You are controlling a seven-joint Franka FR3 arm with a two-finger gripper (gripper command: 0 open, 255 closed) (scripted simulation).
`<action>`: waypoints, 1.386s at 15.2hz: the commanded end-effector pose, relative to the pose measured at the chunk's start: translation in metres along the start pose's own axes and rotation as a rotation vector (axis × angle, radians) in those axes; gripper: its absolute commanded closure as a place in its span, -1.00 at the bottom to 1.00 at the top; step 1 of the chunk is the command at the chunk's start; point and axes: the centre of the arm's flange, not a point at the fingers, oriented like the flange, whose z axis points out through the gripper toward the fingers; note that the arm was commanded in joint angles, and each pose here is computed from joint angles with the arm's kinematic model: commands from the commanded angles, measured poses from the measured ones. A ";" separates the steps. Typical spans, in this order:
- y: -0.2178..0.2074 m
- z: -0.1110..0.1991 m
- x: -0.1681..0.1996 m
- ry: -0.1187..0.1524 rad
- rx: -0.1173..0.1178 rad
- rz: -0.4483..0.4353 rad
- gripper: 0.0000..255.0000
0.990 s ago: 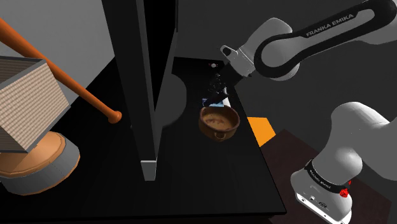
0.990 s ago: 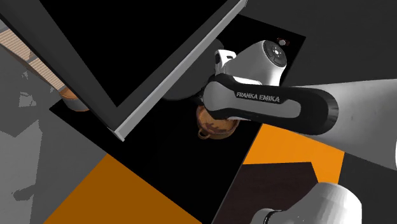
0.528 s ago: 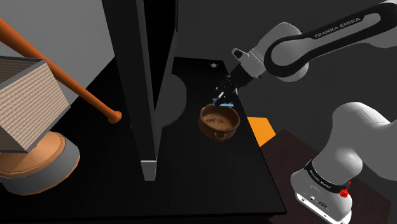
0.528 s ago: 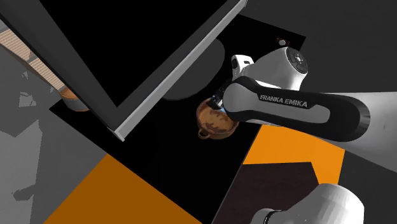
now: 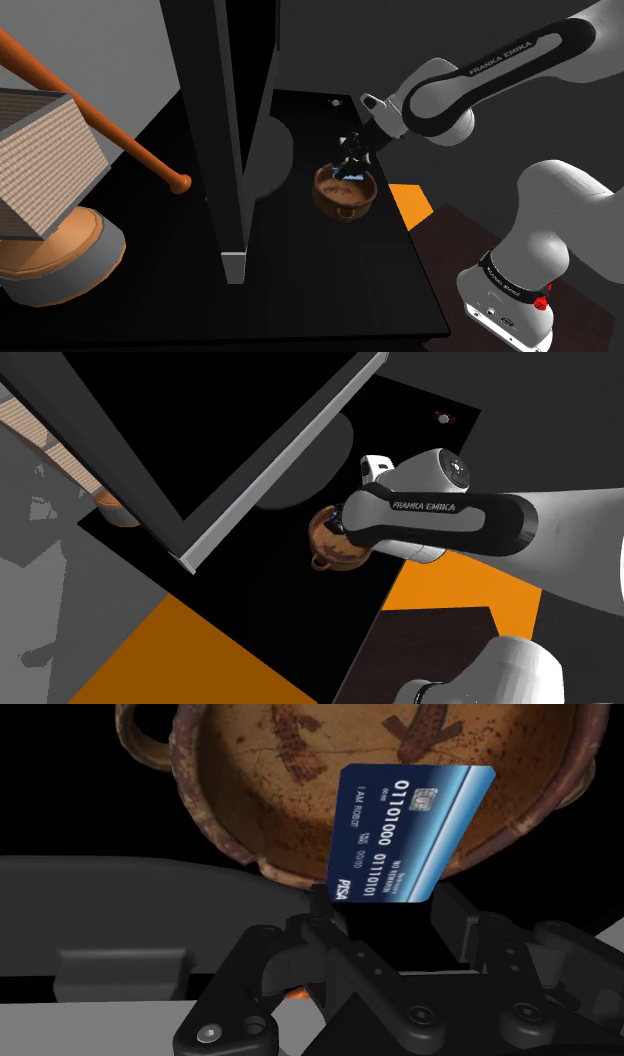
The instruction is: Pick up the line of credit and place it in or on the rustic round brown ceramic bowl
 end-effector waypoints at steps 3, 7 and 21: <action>0.001 0.017 -0.012 0.000 -0.001 0.000 1.00; 0.001 0.024 -0.017 0.000 -0.001 0.000 1.00; 0.001 -0.015 -0.017 0.000 -0.001 0.000 -1.00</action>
